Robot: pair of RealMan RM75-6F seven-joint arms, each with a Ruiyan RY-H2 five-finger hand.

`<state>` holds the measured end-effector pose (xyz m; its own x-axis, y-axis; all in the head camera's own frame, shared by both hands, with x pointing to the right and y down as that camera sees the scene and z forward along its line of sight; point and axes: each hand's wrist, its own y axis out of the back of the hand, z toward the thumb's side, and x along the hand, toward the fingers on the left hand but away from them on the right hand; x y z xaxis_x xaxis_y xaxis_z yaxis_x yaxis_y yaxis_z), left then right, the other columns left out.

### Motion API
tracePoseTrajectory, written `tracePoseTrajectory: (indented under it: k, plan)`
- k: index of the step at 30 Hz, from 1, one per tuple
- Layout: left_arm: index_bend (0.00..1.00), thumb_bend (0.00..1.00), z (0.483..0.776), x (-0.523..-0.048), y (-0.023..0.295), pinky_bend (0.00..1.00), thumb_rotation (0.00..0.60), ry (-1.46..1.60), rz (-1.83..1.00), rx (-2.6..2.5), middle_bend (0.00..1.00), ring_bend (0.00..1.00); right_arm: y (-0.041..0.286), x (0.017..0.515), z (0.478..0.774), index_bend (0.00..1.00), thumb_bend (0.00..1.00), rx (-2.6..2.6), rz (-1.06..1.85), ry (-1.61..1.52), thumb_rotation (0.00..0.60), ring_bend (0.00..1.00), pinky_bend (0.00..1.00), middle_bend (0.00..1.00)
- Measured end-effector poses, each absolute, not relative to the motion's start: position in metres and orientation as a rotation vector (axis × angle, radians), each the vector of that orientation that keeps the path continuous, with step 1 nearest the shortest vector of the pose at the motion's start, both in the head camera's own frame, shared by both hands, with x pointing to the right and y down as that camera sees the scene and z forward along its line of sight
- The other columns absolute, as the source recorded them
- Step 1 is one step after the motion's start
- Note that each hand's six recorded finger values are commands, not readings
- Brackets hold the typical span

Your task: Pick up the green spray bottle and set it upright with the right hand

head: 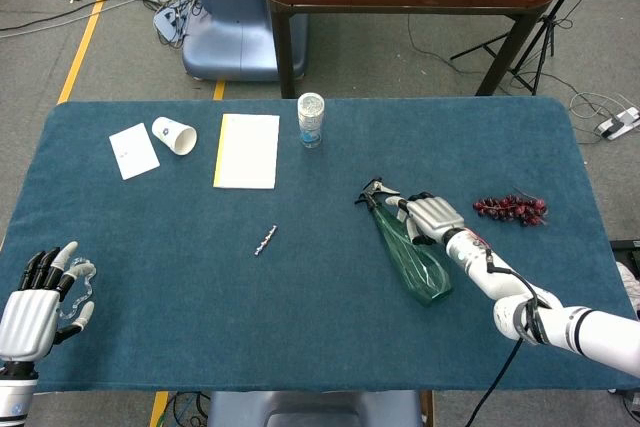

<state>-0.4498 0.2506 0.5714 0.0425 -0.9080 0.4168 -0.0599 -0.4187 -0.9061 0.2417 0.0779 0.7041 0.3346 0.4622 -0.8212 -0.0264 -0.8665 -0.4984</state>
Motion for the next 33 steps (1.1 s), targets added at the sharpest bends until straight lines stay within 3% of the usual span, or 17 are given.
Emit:
tracePoseTrajectory:
  k: [14, 15, 17, 18, 19, 21, 26, 33]
  plan:
    - [0.28, 0.35, 0.571, -0.456, 0.253, 0.00, 0.600, 1.016, -1.478, -1.579, 0.07, 0.04, 0.102, 0.172, 0.699, 0.12, 0.89, -2.332, 1.359, -0.251, 0.600, 0.13, 0.11, 0.30]
    - [0.28, 0.35, 0.571, -0.456, 0.253, 0.00, 0.600, 1.017, -1.479, -1.578, 0.07, 0.04, 0.104, 0.168, 0.697, 0.12, 0.85, -2.336, 1.342, -0.238, 0.600, 0.13, 0.12, 0.30]
    - [0.28, 0.35, 0.571, -0.458, 0.254, 0.00, 0.600, 1.020, -1.482, -1.577, 0.07, 0.04, 0.105, 0.164, 0.694, 0.12, 0.63, -2.330, 1.317, -0.223, 0.600, 0.13, 0.12, 0.30]
    - [0.28, 0.35, 0.571, -0.458, 0.254, 0.00, 0.600, 1.022, -1.482, -1.577, 0.07, 0.04, 0.105, 0.162, 0.692, 0.12, 0.43, -2.319, 1.302, -0.219, 0.600, 0.13, 0.11, 0.30]
    - [0.28, 0.35, 0.571, -0.459, 0.254, 0.00, 0.600, 1.022, -1.483, -1.577, 0.07, 0.04, 0.105, 0.161, 0.690, 0.12, 0.28, -2.308, 1.291, -0.219, 0.600, 0.13, 0.11, 0.29]
    - [0.28, 0.35, 0.571, -0.459, 0.254, 0.00, 0.600, 1.022, -1.483, -1.579, 0.07, 0.04, 0.103, 0.160, 0.685, 0.12, 0.12, -2.277, 1.263, -0.228, 0.600, 0.13, 0.12, 0.28]
    - [0.28, 0.35, 0.571, -0.460, 0.254, 0.00, 0.600, 1.027, -1.479, -1.581, 0.07, 0.04, 0.101, 0.161, 0.668, 0.11, 0.01, -2.159, 1.192, -0.233, 0.600, 0.13, 0.11, 0.24]
    - [0.28, 0.35, 0.570, -0.463, 0.256, 0.00, 0.600, 1.031, -1.480, -1.584, 0.07, 0.04, 0.123, 0.182, 0.649, 0.01, 0.00, -1.977, 1.189, -0.164, 0.600, 0.06, 0.09, 0.14]
